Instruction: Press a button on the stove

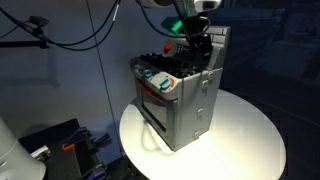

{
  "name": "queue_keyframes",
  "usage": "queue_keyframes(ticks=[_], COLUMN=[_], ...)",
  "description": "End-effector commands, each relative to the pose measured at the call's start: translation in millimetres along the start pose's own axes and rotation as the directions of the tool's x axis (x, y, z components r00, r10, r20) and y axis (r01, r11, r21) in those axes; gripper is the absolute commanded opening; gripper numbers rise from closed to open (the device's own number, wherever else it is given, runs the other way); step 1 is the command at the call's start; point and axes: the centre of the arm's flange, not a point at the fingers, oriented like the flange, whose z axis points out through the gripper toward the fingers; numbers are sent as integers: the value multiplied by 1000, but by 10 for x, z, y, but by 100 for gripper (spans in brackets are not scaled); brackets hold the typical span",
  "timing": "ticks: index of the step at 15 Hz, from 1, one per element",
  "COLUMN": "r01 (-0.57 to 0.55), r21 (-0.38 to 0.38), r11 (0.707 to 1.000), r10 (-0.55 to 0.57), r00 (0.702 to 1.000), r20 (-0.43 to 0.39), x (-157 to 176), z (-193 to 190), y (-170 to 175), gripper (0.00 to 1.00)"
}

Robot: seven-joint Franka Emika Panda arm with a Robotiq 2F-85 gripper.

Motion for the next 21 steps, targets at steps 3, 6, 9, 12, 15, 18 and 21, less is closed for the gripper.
queue_keyframes(ticks=[3,6,9,12,15,18,21], r01=[-17,-26,-30,-34,-38,-40,-40], r21=[2,-3,-5,-7,-10,-10,-10], r11=[1000,1000,1000,999,999,999,999], r10=[17,26,30,34,38,40,40], r00=[1000,1000,1000,999,999,999,999], r20=[13,10,7,8,10,11,13], x=[-22,-4,17,33,52,71,89], z=[-114,-109,-104,-93,-78,-67,-53], y=[102,136,149,161,176,188,189], gripper=[100,100,100,100,100,100,100])
